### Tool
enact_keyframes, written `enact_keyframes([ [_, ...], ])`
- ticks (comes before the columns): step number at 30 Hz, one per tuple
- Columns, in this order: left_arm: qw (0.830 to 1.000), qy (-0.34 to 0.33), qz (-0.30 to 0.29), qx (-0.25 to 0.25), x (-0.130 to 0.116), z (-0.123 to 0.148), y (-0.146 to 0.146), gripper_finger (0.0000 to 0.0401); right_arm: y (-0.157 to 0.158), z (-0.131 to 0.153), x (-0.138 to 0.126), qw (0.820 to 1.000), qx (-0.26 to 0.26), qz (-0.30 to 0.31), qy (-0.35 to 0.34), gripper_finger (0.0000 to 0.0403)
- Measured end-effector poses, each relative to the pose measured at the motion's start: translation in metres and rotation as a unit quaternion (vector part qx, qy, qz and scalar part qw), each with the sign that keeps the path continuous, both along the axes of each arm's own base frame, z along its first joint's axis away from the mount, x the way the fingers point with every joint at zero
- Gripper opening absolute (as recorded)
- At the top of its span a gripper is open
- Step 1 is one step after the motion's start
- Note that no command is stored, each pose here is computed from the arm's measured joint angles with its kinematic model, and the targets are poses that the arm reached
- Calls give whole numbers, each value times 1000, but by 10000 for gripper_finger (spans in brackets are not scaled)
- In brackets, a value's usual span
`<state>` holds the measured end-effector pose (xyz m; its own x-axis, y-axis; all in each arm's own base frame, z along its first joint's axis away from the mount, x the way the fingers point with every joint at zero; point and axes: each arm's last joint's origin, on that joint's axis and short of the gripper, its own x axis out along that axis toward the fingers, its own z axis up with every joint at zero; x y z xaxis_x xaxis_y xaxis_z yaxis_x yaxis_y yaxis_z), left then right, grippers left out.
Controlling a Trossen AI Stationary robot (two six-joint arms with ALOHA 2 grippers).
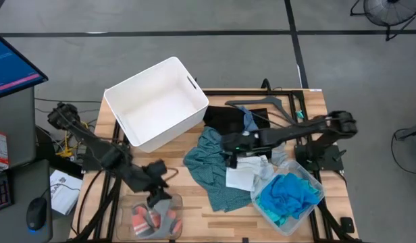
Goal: Pick & Place Cloths
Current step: Put the green patterned long-sleeve polo into the white bin
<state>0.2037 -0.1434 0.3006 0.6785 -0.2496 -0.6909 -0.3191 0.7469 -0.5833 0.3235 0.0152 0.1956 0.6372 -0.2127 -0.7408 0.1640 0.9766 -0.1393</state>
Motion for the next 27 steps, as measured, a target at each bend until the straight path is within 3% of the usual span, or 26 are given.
enact_keyframes([
  [4,996,-69,51,33,-8,18,15,251,-2,-24,19,999,-9,-4,50,300],
  [7,987,-118,86,62,-15,30,24,249,-2,-35,28,995,-19,-8,94,268],
  [10,978,-155,110,87,-20,39,30,247,0,-39,33,990,-24,-6,135,183],
  [13,971,-175,123,110,-23,44,35,246,3,-32,35,988,-16,8,157,54],
  [15,966,-183,132,125,-24,45,37,246,5,-16,37,990,-13,22,140,23],
  [20,950,-197,162,180,-22,46,41,246,6,56,32,999,-8,30,40,10],
  [24,922,-213,207,247,-13,48,47,246,-2,119,17,998,-9,24,-56,10],
  [27,901,-221,204,312,-2,51,51,250,-8,156,3,993,-9,14,-115,5],
])
